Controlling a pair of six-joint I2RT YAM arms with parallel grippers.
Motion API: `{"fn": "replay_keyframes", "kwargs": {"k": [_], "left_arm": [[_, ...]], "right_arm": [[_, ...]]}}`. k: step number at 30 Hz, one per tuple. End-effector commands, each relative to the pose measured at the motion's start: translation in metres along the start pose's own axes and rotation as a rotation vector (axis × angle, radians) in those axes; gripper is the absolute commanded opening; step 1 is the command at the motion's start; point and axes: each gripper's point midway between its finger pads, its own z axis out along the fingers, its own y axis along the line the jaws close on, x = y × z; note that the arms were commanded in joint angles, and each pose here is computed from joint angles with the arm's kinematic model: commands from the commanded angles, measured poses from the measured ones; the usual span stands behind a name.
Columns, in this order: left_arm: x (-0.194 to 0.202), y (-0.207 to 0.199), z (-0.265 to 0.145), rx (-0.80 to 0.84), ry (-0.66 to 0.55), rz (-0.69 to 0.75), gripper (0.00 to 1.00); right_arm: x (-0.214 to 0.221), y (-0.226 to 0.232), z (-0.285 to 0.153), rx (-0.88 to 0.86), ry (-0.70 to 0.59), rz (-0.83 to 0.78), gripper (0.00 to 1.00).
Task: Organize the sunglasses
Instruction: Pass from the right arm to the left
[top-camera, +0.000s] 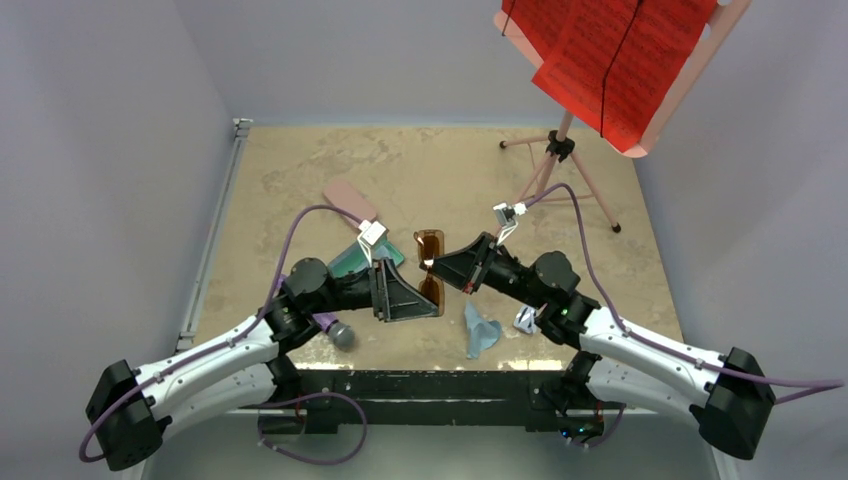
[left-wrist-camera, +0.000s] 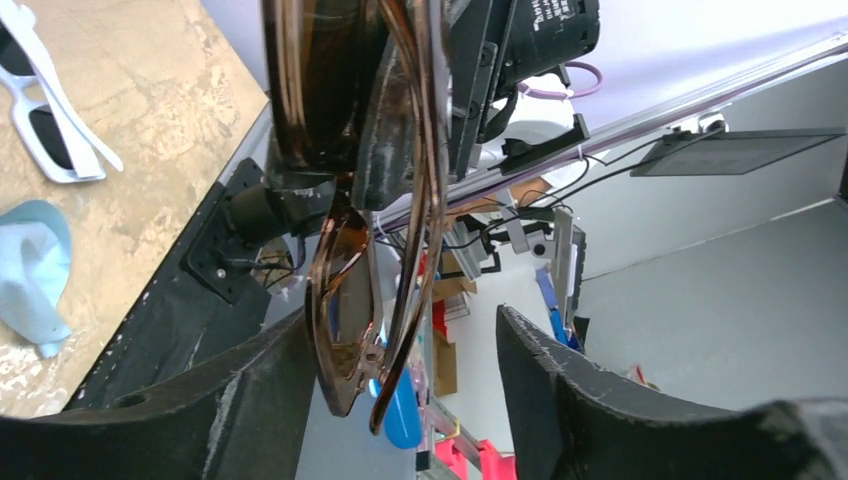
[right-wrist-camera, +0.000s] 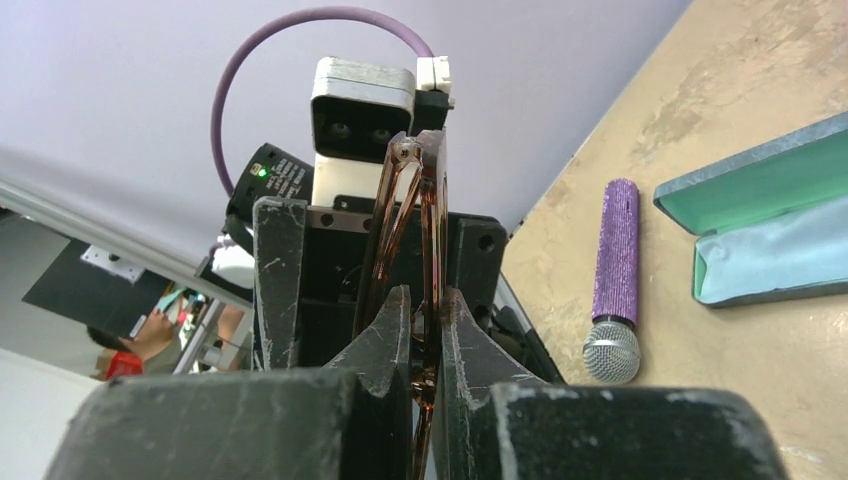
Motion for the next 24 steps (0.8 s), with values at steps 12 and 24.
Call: {"fn": "replay_keyframes", "kwargs": {"k": [12, 24], "left_arm": [[-0.013, -0.015, 0.003, 0.064, -0.058, -0.003, 0.35], [-0.020, -0.012, -0.006, 0.043, -0.137, -0.039, 0.09]], "right_arm": [[-0.001, -0.005, -0.002, 0.021, -0.021, 0.020, 0.00], [0.012, -0.005, -0.006, 0.033, 0.062, 0.033, 0.19]]}}
